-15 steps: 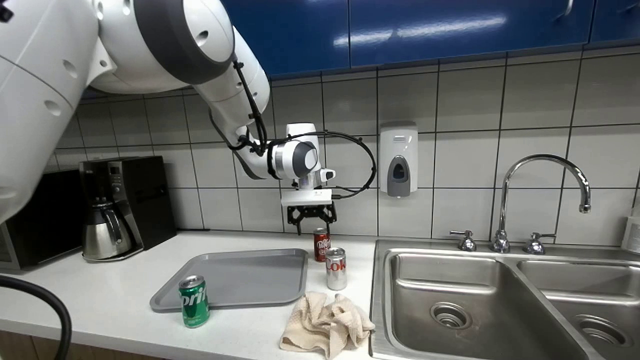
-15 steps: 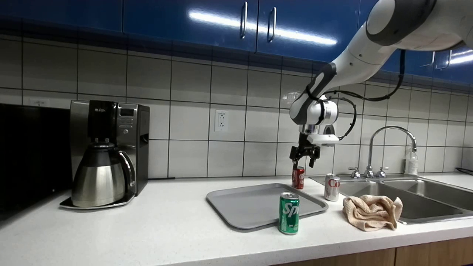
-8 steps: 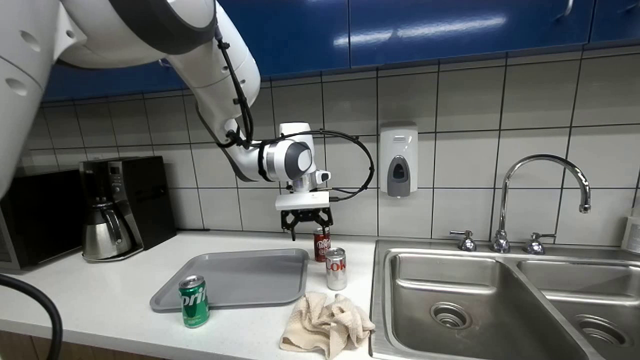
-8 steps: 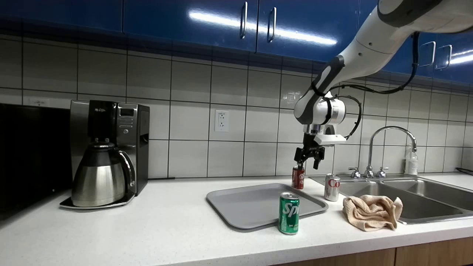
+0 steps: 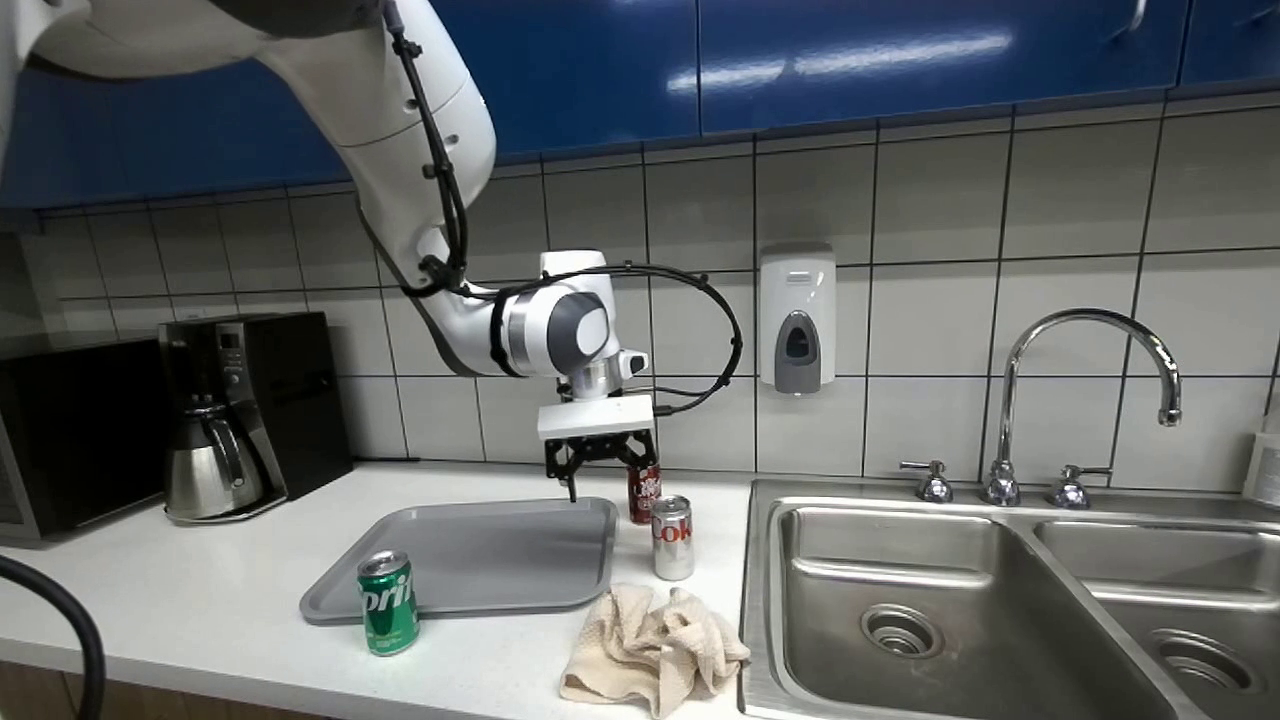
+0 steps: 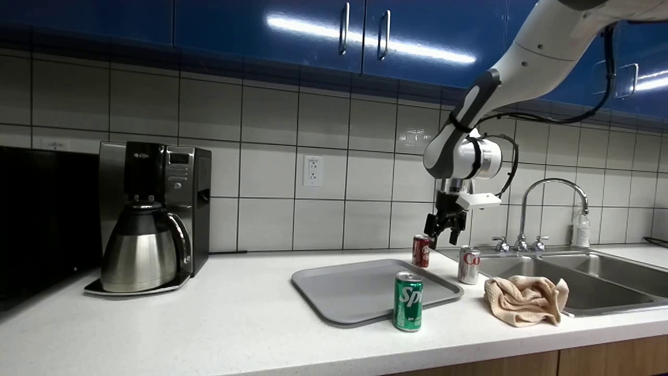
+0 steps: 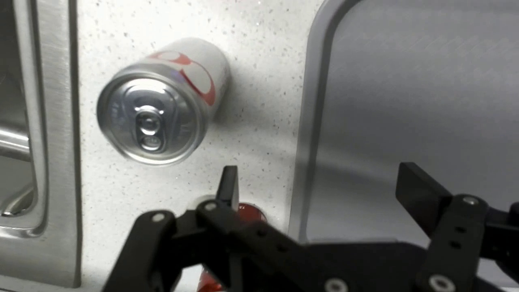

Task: Remove the cans from the tray.

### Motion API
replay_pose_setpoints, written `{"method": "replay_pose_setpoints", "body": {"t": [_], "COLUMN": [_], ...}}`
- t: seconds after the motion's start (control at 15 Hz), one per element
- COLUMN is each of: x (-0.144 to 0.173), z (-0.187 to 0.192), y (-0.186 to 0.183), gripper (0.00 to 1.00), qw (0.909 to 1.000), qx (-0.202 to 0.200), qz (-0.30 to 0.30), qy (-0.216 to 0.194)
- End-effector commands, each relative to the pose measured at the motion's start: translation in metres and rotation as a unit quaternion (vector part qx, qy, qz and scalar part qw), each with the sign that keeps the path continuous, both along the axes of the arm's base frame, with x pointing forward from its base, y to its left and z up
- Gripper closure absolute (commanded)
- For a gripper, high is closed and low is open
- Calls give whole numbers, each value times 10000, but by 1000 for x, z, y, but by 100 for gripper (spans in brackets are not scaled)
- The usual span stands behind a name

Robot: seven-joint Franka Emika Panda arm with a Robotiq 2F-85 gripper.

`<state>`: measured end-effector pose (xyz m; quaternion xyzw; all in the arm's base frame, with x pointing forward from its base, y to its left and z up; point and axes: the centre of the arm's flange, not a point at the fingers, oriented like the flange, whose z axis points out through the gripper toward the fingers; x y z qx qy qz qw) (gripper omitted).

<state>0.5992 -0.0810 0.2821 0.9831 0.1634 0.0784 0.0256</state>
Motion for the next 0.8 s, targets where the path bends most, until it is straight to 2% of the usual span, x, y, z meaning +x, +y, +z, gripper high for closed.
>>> {"method": "replay_pose_setpoints", "body": {"t": [0.0, 0.33, 0.73], "x": [-39, -74, -110], "z": [11, 10, 14], "y": [1, 7, 13], "gripper": [0, 0, 0], "qw": [9994, 9980, 9975], "qx": [-57, -96, -66], "qz": [332, 618, 680], "qy": [-88, -99, -178]}}
